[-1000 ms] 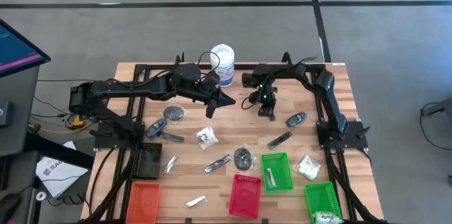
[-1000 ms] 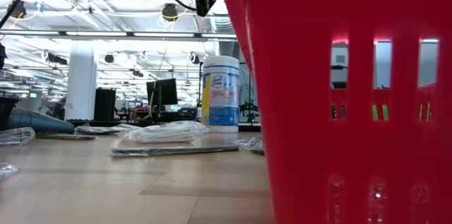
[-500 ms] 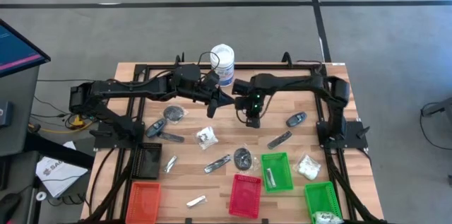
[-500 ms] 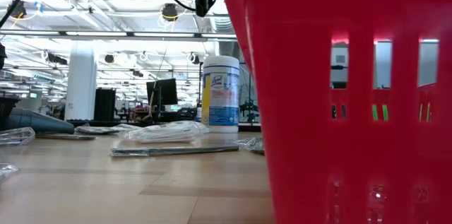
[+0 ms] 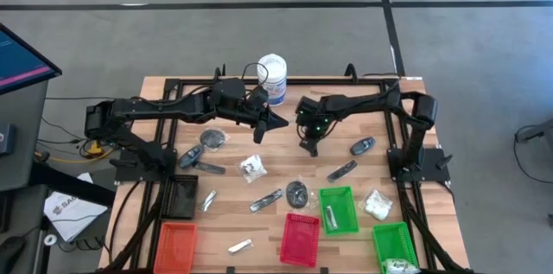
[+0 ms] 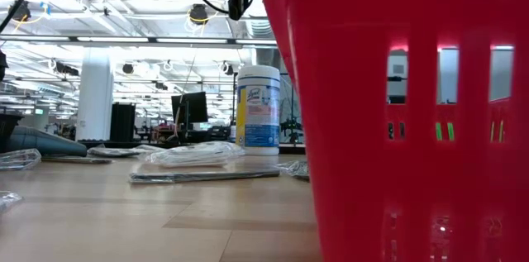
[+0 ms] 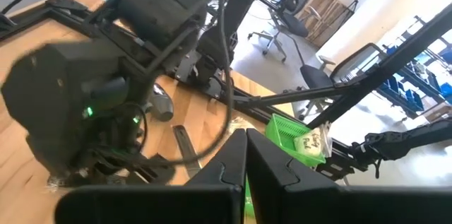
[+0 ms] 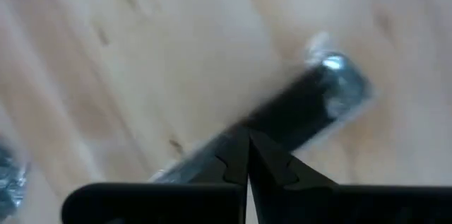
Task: Pick & Place Travel size toiletries
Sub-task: Move the black comb to the center of the table, then adjust the bins
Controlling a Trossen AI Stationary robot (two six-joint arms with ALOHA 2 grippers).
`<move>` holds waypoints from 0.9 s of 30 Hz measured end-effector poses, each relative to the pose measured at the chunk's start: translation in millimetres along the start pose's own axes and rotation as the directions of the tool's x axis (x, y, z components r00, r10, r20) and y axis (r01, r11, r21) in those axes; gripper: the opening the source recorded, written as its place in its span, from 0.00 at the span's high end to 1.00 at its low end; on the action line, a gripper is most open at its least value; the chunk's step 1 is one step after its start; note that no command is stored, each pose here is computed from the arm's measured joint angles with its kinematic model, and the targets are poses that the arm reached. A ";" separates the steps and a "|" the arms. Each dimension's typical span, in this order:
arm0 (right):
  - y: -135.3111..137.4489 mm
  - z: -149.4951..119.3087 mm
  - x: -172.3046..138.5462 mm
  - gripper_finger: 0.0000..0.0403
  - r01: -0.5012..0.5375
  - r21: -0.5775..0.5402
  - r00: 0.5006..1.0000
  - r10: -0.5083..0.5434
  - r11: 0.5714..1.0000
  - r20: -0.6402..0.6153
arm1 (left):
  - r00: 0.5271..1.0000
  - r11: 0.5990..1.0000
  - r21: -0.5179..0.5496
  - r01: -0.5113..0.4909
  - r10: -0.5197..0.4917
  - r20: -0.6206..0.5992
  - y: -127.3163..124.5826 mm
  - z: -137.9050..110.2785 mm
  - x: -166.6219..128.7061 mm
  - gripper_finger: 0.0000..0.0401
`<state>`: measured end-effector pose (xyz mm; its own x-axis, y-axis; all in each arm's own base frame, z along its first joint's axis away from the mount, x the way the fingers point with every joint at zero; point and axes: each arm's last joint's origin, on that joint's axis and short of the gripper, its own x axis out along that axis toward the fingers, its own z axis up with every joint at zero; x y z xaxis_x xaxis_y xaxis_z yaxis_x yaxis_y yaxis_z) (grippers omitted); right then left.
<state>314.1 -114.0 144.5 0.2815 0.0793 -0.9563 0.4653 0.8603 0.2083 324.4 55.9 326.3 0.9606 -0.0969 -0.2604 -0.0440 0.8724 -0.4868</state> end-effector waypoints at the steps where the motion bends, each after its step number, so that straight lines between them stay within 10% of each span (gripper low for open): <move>1: -2.1 0.2 -0.1 1.00 0.008 0.004 1.000 -0.008 1.000 0.011 | 1.000 1.000 0.000 0.001 -0.001 0.000 -0.2 -0.1 0.1 1.00; 20: 76.0 7.0 12.4 1.00 -0.204 -0.103 0.972 0.214 0.973 0.097 | 1.000 1.000 0.018 0.001 -0.001 -0.001 -0.4 -0.2 0.2 1.00; 27: 97.2 -22.7 -41.4 1.00 -0.083 -0.141 0.996 0.088 0.986 0.028 | 1.000 1.000 -0.001 0.018 -0.018 -0.011 -4.5 -2.3 1.4 1.00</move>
<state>328.7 -22.2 199.7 0.3451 0.1403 -0.9280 0.3170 0.9132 0.2560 325.3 50.7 326.2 0.9582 -0.1183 -0.2607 -0.0266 0.8699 -0.4925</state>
